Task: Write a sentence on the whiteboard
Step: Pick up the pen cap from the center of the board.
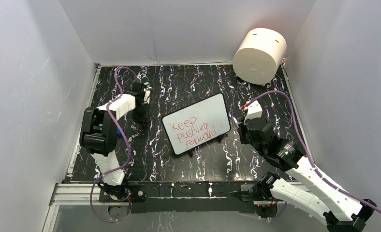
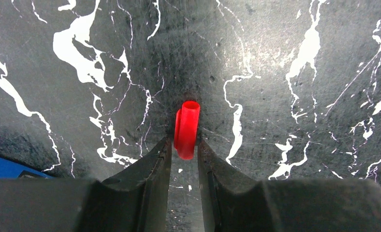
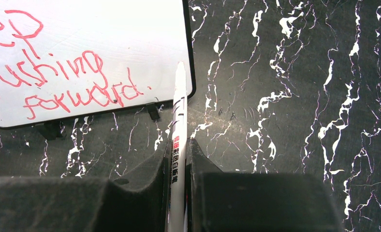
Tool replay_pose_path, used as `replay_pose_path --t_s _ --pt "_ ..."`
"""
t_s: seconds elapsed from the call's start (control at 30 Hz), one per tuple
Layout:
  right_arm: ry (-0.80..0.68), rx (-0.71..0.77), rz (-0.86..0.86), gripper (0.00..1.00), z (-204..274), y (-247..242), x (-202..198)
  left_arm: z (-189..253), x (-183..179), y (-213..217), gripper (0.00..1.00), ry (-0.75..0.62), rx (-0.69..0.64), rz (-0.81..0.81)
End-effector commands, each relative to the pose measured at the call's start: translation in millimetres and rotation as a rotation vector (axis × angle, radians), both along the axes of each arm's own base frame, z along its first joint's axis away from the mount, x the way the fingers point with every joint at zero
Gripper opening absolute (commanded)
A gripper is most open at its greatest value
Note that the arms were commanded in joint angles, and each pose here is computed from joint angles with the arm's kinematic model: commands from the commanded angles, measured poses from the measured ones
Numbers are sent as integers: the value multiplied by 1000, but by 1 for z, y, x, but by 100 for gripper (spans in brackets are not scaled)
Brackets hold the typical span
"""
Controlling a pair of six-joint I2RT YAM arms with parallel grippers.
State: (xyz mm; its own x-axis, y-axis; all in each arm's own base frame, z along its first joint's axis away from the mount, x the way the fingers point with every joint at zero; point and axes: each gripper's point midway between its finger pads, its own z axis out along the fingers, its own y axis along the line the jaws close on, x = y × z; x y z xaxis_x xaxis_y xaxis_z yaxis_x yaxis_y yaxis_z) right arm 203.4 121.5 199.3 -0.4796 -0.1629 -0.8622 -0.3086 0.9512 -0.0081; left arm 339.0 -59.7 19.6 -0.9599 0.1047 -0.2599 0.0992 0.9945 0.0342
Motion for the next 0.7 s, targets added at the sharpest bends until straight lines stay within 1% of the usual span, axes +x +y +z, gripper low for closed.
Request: replay_pose_path --t_s 0.0,0.23,0.43,0.57,0.67 --pt "-39 23 -10 0 7 3 7 2 11 -7 25 -16 -24 -11" --pt "-38 23 -12 0 7 2 7 -8 8 -4 24 18 -6 -11" --pt "-42 28 -15 0 8 1 6 -9 -2 -2 13 45 2 -9" --pt "-43 31 -13 0 9 2 6 2 -2 -1 1 13 -2 -9" --pt "-41 35 -1 0 9 4 6 20 3 0 0 -45 0 -12"
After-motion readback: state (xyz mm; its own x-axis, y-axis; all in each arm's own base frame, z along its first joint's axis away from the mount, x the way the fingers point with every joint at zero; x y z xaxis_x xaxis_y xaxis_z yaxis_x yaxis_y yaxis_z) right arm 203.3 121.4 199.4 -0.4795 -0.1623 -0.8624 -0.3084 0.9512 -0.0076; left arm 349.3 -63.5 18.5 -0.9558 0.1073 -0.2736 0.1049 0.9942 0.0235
